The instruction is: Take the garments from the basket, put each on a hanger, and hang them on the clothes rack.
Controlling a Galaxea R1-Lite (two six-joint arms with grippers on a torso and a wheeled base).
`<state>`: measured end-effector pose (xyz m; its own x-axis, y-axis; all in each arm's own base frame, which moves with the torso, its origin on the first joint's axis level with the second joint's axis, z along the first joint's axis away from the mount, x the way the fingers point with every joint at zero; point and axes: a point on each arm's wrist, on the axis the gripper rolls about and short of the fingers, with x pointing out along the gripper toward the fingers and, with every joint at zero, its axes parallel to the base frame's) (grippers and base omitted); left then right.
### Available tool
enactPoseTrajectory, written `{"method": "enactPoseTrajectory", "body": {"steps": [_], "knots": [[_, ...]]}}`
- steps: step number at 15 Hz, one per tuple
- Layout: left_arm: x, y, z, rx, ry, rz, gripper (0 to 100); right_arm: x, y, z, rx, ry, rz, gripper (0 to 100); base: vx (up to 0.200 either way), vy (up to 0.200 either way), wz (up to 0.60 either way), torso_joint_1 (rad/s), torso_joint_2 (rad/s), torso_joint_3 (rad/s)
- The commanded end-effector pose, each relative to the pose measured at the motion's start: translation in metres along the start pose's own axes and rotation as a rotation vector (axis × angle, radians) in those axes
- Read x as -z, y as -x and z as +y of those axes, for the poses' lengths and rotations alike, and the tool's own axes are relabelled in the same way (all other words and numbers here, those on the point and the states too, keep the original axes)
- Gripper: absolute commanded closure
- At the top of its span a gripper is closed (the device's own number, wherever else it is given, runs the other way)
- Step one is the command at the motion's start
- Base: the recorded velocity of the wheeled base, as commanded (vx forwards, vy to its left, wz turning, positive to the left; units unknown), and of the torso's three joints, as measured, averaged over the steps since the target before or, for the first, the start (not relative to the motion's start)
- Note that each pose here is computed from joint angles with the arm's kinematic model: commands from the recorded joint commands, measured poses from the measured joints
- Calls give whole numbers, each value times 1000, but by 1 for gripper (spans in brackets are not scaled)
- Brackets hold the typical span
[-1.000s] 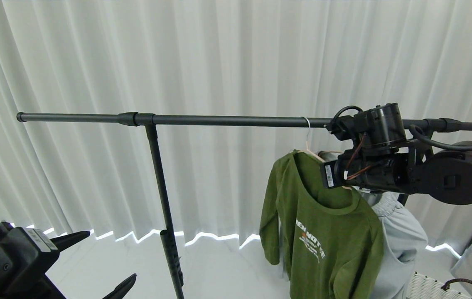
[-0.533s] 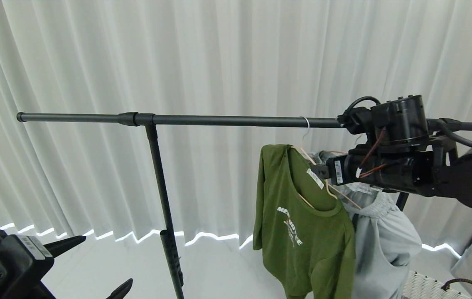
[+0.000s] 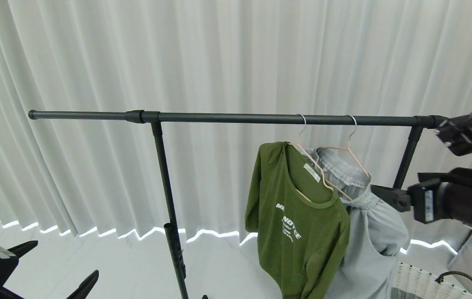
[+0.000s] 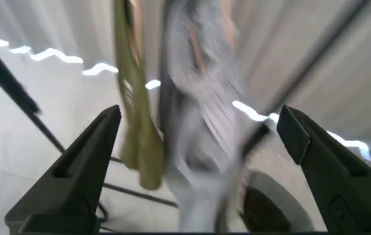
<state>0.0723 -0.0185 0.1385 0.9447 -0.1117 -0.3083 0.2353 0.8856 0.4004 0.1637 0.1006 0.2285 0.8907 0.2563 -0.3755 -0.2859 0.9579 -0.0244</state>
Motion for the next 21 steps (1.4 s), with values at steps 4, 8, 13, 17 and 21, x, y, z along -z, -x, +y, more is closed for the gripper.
{"method": "enactPoseTrajectory", "body": {"steps": [4, 8, 13, 17, 21], "knots": [[21, 24, 4, -194, 53, -29, 0, 66, 95, -52, 232, 25, -19, 0, -200, 0, 0, -6, 1, 4], [41, 45, 1, -401, 92, 17, 0, 105, 142, -55, 298, 5, 29, 0, -200, 0, 0, 1, 4, 2], [78, 78, -18, -555, 105, -51, 0, 157, 167, -47, 499, -79, 106, 0, -40, 0, 0, 0, 0, 1], [82, 82, -20, -625, 216, -102, 0, 199, 167, -36, 604, -124, 36, 0, 0, 0, 0, 0, 0, 0], [86, 79, -22, -620, 445, -156, 0, 210, 160, -39, 684, -158, -15, 0, 0, 0, 0, 0, 0, 0]]}}
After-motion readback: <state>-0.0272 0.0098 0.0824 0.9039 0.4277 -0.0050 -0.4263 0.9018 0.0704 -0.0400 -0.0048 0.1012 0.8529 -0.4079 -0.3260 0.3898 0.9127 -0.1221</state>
